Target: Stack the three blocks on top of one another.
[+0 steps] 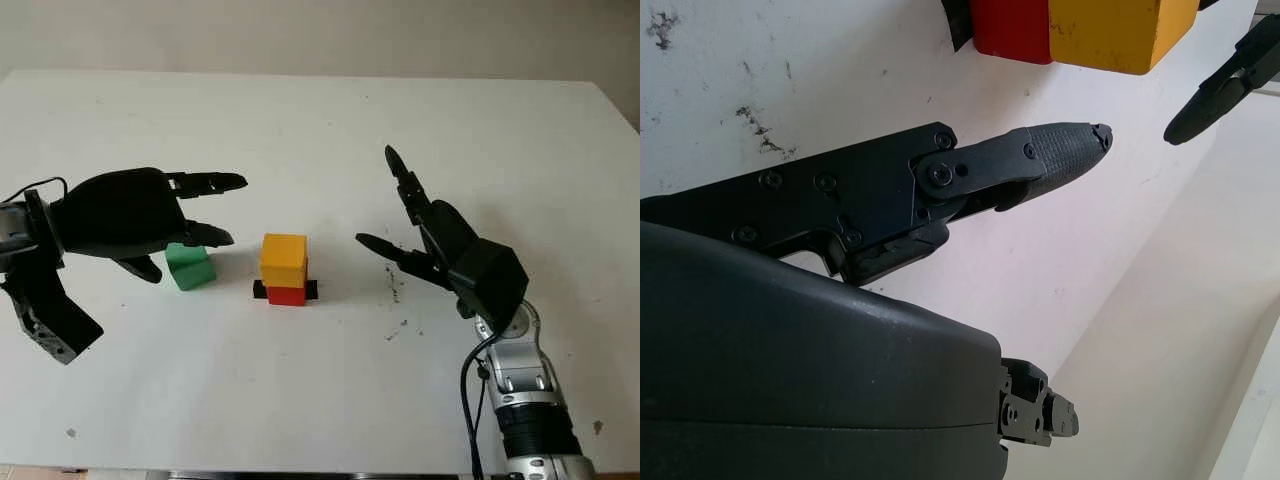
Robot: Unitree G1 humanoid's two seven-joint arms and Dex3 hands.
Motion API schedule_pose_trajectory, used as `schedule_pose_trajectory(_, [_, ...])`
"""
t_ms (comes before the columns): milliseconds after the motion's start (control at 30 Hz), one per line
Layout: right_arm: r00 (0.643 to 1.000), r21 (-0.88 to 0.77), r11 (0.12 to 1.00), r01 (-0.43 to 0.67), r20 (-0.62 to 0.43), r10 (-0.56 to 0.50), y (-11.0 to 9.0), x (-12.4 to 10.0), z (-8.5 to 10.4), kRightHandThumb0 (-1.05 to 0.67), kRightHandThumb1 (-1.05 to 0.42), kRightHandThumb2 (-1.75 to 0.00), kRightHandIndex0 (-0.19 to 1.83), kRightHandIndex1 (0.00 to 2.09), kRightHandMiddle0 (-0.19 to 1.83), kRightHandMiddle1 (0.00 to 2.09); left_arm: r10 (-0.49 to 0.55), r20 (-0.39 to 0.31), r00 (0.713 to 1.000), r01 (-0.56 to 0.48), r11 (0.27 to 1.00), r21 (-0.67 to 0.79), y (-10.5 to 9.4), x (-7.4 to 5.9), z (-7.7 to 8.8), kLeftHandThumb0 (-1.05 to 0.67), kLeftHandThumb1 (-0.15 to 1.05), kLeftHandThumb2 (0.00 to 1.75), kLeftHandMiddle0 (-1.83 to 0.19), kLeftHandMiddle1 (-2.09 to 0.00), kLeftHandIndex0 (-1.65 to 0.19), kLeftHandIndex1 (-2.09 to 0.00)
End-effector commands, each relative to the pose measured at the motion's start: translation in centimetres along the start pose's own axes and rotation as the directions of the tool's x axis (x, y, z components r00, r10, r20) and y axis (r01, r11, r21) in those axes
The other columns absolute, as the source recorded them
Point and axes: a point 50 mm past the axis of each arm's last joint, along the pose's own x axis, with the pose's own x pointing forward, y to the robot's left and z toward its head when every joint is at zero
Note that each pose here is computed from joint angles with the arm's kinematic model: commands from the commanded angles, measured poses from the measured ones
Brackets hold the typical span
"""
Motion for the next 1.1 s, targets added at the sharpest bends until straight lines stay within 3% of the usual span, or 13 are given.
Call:
schedule_pose_trajectory(0, [1.000, -0.018, 1.000, 0.010, 0.013, -0.010, -0.4, -0.3, 0.2, -0.71, -1.05, -0.14, -0.18, 0.05, -0.10, 0.06, -0.002, -0.002, 1.000, 0.002, 1.000, 0.008, 0.3, 0.2, -0.3, -0.60, 0.82, 0.06, -0.08, -0.06, -0.65, -0.11])
schedule_pose_trajectory(200, [1.000, -0.029, 1.000, 0.009, 0.007, -0.009, -0.5, -0.3, 0.2, -0.72, -1.05, -0.15, -0.19, 0.05, -0.10, 0.05, 0.001, -0.008, 1.000, -0.001, 1.000, -0.008, 0.2, 0.5, -0.3, -0.57, 0.83, 0.06, -0.12, -0.07, -0.77, -0.18])
schedule_pose_trajectory(300, [1.000, -0.018, 1.000, 0.005, 0.009, -0.005, -0.5, -0.3, 0.3, -0.71, -1.05, -0.15, -0.19, 0.05, -0.11, 0.05, 0.024, -0.011, 1.000, -0.024, 1.000, -0.019, 0.2, 0.5, -0.4, -0.46, 0.86, 0.05, -0.21, -0.07, -0.66, -0.87])
schedule_pose_trajectory(433, [1.000, -0.008, 1.000, 0.006, 0.011, -0.006, -0.5, -0.2, 0.3, -0.70, -1.05, -0.14, -0.19, 0.04, -0.11, 0.05, 0.035, -0.019, 0.999, -0.035, 0.999, -0.006, 0.3, 0.6, -0.6, -0.38, 0.86, 0.05, -0.28, -0.07, -0.60, -1.14])
schedule_pose_trajectory(800, [1.000, -0.005, 1.000, 0.011, 0.001, -0.011, -0.5, -0.1, 0.3, -0.71, -1.05, -0.13, -0.19, 0.04, -0.10, 0.06, 0.068, -0.054, 0.996, -0.066, 0.996, 0.052, 0.9, 0.4, -1.3, -0.33, 0.84, 0.05, -0.37, -0.08, -0.63, -1.10])
schedule_pose_trajectory(933, [1.000, -0.029, 1.000, 0.008, 0.007, -0.007, -0.4, 0.0, 0.3, -0.71, -1.05, -0.14, -0.18, 0.04, -0.09, 0.06, 0.084, -0.161, 0.983, -0.109, 0.981, -0.158, 1.6, 0.0, -2.0, -0.37, 0.89, 0.06, -0.33, -0.05, -0.64, -0.95])
schedule_pose_trajectory(1067, [1.000, -0.009, 1.000, 0.000, 0.000, 0.000, -0.3, 0.1, 0.2, -0.72, -1.05, -0.14, -0.19, 0.04, -0.11, 0.05, 0.061, -0.246, 0.967, -0.152, 0.915, -0.373, 2.0, -0.6, -2.8, -0.35, 0.93, 0.06, -0.30, -0.04, -0.58, -0.95])
